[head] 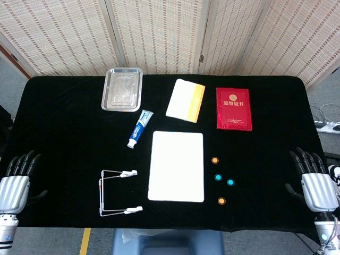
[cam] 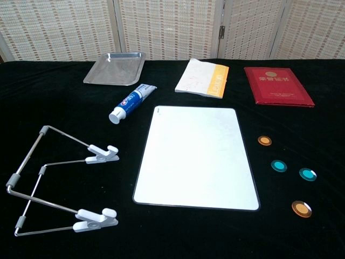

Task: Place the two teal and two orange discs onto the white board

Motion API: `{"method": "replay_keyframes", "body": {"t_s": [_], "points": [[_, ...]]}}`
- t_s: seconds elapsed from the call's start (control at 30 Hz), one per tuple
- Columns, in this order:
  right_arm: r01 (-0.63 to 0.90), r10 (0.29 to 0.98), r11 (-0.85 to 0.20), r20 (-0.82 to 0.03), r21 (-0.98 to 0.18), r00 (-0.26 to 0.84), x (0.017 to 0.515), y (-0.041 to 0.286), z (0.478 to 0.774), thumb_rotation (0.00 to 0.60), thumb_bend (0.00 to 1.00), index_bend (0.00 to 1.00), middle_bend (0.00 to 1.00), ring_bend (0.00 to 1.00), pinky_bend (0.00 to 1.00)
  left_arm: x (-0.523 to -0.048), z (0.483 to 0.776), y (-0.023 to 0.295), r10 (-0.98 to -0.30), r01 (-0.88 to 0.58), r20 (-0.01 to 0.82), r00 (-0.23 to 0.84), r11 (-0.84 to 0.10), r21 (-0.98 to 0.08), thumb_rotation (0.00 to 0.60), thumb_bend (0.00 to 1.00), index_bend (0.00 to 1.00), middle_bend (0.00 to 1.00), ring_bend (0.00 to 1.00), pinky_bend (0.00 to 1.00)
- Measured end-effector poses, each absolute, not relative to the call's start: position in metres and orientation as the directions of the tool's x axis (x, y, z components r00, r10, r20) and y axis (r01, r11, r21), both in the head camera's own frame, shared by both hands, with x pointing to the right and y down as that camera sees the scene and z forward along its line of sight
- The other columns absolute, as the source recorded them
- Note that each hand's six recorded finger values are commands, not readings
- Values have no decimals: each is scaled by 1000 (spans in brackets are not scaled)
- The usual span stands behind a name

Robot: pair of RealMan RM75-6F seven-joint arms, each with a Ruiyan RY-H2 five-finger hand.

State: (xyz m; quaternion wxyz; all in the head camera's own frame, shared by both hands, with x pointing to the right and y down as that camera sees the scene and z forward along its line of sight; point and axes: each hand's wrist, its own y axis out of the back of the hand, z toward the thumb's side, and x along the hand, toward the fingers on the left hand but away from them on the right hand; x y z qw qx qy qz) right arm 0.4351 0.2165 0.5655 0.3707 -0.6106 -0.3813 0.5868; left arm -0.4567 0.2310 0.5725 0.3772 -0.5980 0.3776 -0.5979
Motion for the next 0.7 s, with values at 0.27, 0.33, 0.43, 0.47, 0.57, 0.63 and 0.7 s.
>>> {"method": "replay_keyframes", "body": {"t_s": [0.27, 0.33, 0.43, 0.47, 0.57, 0.63, 0.7], "points": [[30, 903, -431, -430, -902, 25, 434, 215, 564, 600, 317, 53, 59, 42, 0, -455, 575, 229, -904, 0, 427, 8, -427, -904, 600, 165, 14, 0, 1, 0], [28, 902, -431, -430, -902, 32, 433, 214, 564, 600, 318, 83, 59, 38, 0, -454, 574, 229, -905, -2, 426, 9, -426, -905, 600, 165, 14, 0, 1, 0], [16, 900, -436, -435, -900, 41, 431, 214, 566, 600, 318, 177, 59, 25, 0, -454, 574, 230, -905, -4, 426, 8, -426, -905, 600, 164, 14, 0, 1, 0], [11, 898, -438, -437, -899, 45, 430, 213, 567, 600, 317, 196, 59, 18, 0, -454, 574, 230, -905, -4, 426, 8, -426, -905, 600, 164, 13, 0, 1, 0], [-1, 889, -454, -453, -891, 70, 423, 212, 573, 600, 317, 212, 59, 12, 0, -454, 574, 230, -905, -5, 426, 9, -426, -905, 600, 164, 13, 0, 1, 0], [-9, 877, -473, -471, -881, 96, 416, 211, 580, 600, 318, 229, 61, 13, 0, -454, 573, 230, -905, -6, 425, 10, -425, -905, 600, 164, 14, 0, 1, 0], [-15, 864, -490, -488, -872, 123, 408, 209, 587, 600, 318, 244, 65, 11, 0, -454, 572, 231, -906, -8, 424, 9, -424, -906, 600, 164, 14, 0, 1, 0]]}}
